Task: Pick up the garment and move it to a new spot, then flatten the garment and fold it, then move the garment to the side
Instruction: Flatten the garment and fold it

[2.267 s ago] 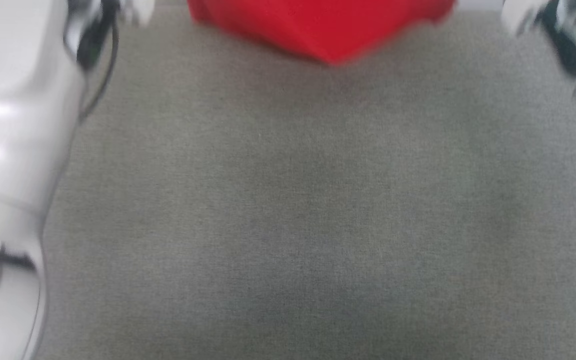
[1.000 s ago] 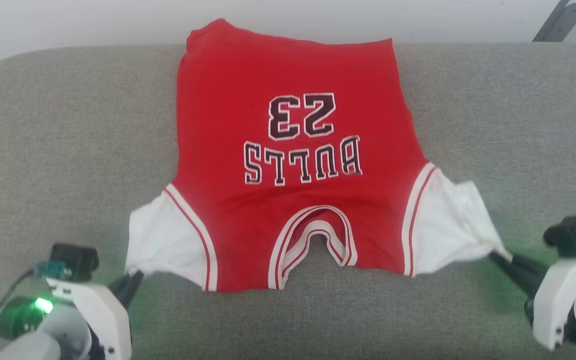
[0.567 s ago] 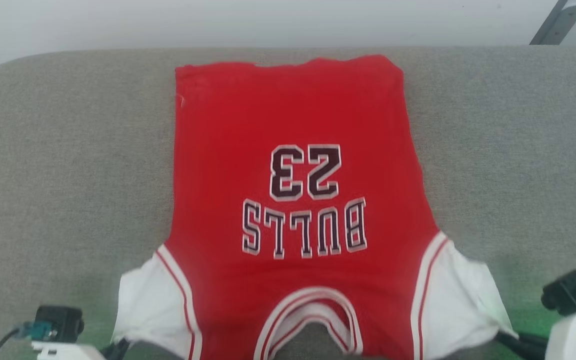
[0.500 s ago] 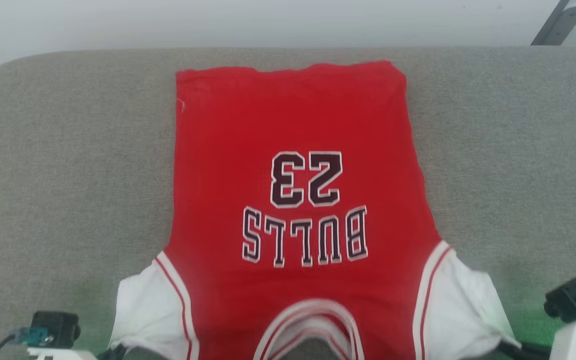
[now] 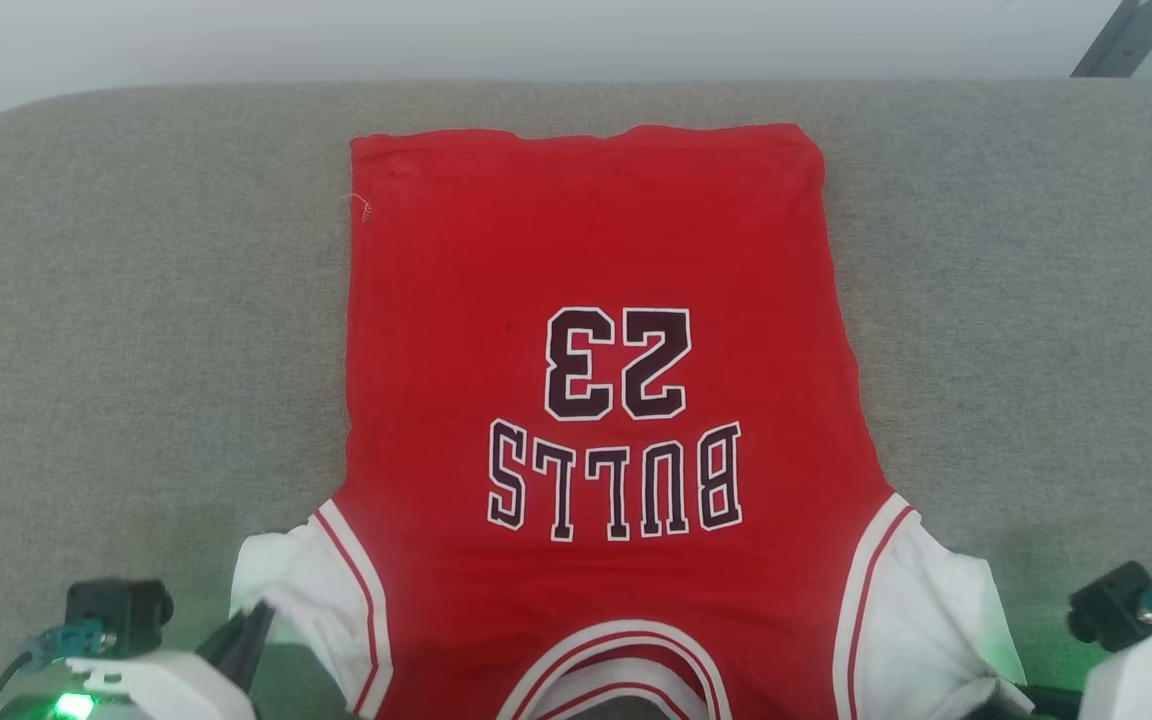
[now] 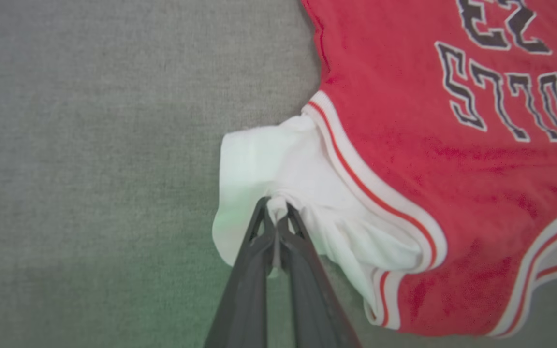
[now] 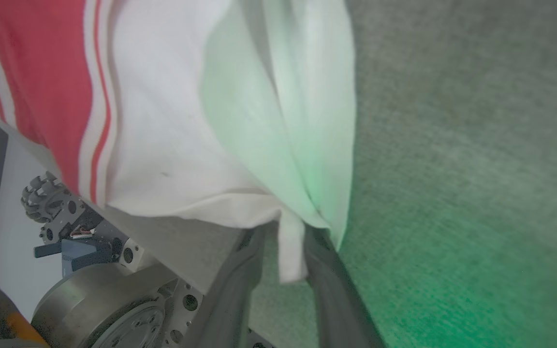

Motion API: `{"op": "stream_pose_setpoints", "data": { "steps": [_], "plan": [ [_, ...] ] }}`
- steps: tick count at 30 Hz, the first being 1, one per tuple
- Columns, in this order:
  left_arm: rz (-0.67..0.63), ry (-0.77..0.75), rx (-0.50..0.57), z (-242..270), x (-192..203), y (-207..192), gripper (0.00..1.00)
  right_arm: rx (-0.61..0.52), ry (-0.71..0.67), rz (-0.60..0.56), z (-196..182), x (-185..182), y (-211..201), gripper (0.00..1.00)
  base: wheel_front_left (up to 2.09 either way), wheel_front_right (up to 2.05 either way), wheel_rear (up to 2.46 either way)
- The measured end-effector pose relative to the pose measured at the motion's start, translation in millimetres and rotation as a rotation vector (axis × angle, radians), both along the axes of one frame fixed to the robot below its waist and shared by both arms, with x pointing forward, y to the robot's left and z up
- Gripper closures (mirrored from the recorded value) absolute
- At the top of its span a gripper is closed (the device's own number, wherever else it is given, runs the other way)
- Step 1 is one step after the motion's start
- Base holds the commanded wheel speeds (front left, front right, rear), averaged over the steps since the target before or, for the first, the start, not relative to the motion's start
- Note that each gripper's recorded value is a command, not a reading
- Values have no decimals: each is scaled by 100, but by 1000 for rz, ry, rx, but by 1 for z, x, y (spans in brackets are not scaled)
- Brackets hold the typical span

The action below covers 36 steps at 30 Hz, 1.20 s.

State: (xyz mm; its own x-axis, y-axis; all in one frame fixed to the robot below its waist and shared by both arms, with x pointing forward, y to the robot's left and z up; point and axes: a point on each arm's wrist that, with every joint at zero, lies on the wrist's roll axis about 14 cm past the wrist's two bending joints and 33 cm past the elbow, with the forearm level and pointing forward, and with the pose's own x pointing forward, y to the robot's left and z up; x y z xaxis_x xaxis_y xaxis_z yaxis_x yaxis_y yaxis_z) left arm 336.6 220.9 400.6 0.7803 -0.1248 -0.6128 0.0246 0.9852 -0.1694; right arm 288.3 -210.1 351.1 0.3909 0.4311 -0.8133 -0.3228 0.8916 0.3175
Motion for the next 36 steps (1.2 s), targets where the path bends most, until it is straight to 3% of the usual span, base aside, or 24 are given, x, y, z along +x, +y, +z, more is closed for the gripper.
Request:
{"op": "stream_pose_setpoints", "data": {
  "steps": [6,10,16,20,28,36],
  "plan": [
    [4,-113,-10,13,21,-9,100,21,-45,22,15,20,9,0,0,0,0],
    [13,-139,-22,14,25,-13,100,-9,-197,-1,52,71,-2,0,0,0,0],
    [3,-166,-43,14,32,-22,100,2,-417,19,105,144,19,0,0,0,0],
    [-9,-174,-67,12,38,-30,100,-10,-541,1,131,212,37,0,0,0,0],
    [29,-176,-78,7,36,-25,100,-67,-475,-33,112,290,62,0,0,0,0],
    [79,-148,-77,-2,25,-12,100,-123,-285,-56,70,320,79,0,0,0,0]
  ]
}}
